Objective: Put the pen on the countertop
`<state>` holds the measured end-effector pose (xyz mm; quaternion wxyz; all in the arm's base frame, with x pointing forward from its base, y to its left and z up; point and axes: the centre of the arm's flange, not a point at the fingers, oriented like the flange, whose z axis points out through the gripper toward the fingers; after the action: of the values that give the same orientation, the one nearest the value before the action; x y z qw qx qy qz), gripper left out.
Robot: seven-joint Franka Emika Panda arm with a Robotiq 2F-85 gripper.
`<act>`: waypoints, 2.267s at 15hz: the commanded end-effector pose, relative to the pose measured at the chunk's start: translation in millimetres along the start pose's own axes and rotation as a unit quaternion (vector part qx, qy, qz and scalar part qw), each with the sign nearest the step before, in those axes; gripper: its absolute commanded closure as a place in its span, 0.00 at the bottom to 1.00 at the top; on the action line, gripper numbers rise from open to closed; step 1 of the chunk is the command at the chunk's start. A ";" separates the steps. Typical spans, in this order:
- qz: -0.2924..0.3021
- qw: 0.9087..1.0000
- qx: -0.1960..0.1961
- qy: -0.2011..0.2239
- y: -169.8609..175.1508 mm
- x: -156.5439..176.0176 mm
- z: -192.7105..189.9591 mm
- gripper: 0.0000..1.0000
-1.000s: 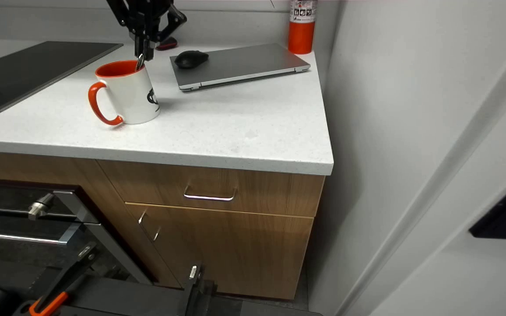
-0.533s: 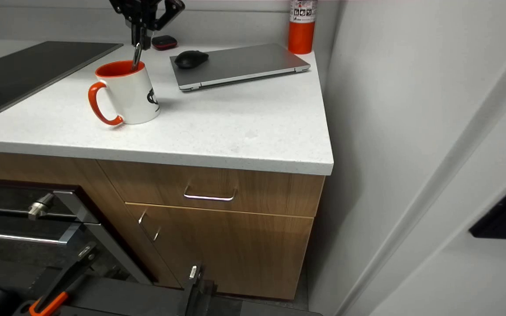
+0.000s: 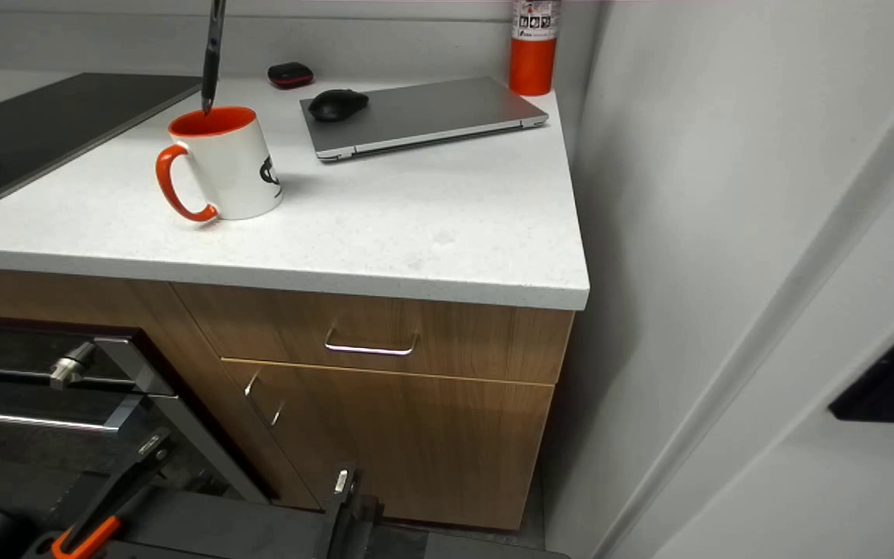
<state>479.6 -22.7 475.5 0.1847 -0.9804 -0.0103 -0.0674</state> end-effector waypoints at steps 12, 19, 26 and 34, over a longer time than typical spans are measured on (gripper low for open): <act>0.091 0.959 -0.245 -0.107 60.3 -2.7 58.2 0.97; 0.155 0.949 -0.267 -0.065 59.1 40.3 136.3 0.97; 0.184 0.947 -0.262 -0.003 74.1 56.1 141.9 0.47; 0.191 0.949 -0.251 0.012 81.5 58.2 129.0 0.00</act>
<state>552.6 -51.2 330.7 -0.0554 -0.9799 0.1896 -0.0274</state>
